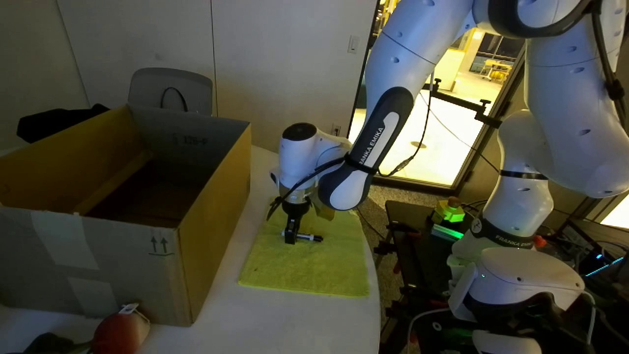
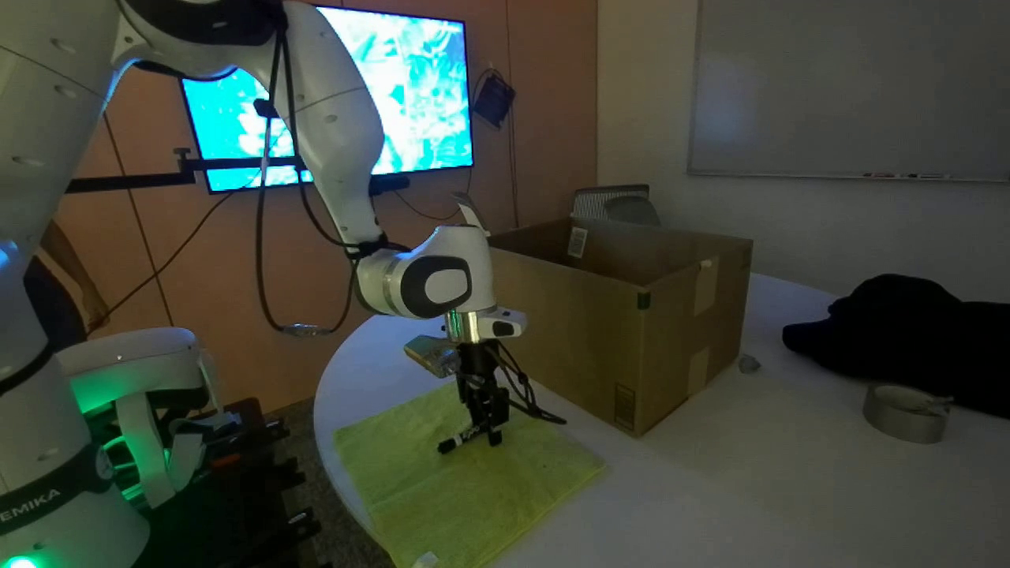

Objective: Put the marker in the yellow towel and wrap the marker, then put the towel in the box

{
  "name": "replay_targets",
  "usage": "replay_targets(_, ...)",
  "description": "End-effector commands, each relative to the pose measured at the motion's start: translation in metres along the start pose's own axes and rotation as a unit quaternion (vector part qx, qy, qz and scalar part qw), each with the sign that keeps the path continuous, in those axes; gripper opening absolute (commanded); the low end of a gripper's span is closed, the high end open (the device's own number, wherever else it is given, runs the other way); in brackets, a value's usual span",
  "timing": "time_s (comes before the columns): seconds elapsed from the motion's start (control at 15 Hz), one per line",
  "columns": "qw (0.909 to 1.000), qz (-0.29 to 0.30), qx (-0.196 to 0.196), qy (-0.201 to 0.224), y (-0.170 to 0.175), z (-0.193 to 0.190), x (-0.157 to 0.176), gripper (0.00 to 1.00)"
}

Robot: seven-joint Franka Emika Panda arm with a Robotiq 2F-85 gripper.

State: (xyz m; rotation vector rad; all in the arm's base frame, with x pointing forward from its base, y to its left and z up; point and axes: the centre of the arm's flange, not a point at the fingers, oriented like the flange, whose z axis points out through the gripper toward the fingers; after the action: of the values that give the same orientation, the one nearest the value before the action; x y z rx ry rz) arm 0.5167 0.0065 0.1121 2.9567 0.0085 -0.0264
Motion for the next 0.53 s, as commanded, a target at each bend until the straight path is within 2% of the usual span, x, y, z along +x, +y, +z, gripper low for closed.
replay_targets(0.0,0.9997,0.010,-0.016,0.016,0.003,-0.020,-0.001,0.90)
replay_targets(0.13,0.9996,0.007,-0.011,0.023,-0.001,-0.027,-0.002,1.00)
replay_targets(0.47,0.9980,-0.031,0.026,0.050,-0.043,-0.029,-0.009,1.00)
